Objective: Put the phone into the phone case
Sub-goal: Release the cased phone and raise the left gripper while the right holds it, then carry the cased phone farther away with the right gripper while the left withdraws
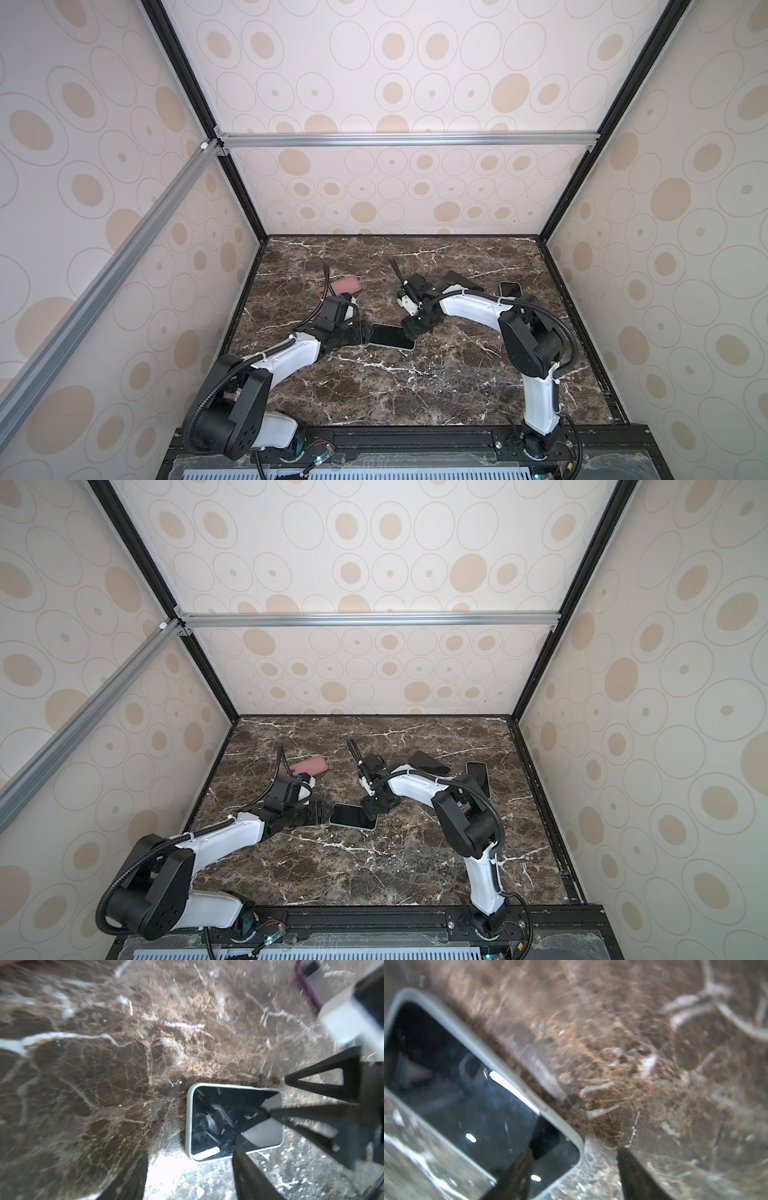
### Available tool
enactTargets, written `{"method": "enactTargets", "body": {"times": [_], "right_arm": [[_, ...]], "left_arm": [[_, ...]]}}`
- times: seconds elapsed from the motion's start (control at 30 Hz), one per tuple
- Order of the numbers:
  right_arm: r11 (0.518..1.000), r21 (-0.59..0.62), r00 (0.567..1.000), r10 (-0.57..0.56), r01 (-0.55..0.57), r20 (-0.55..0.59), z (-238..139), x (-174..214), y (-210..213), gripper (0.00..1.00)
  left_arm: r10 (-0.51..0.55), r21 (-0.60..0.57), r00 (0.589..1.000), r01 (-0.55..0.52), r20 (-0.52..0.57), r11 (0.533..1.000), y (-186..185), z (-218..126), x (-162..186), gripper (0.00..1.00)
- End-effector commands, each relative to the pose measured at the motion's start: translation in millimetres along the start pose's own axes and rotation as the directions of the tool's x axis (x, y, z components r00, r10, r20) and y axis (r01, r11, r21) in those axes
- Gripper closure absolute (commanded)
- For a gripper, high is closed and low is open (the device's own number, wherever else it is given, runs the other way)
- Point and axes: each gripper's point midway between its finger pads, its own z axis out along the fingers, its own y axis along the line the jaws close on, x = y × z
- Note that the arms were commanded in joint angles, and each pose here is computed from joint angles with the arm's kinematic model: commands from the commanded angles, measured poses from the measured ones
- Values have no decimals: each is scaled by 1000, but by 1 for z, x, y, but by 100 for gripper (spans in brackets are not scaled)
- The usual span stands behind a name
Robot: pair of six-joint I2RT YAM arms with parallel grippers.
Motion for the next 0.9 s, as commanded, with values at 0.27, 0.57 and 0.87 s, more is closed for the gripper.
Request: {"method": "enactTargets", "body": {"times": [0.27,0.57,0.87], "right_arm": [[902,-79,897,-406,424,177,-37,-19,36,0],[850,-40,843,-514,526,157,-15,-25,44,0],[823,-92,828,-553,561,99,5,-17,57,0]], "left_arm": [[-25,-75,995,31,92,997,13,-38,-2,3],[-11,-71,973,28,230,997,9,-79,-15,0],[-13,-58,955,32,295,998,9,-99,-15,0]]}}
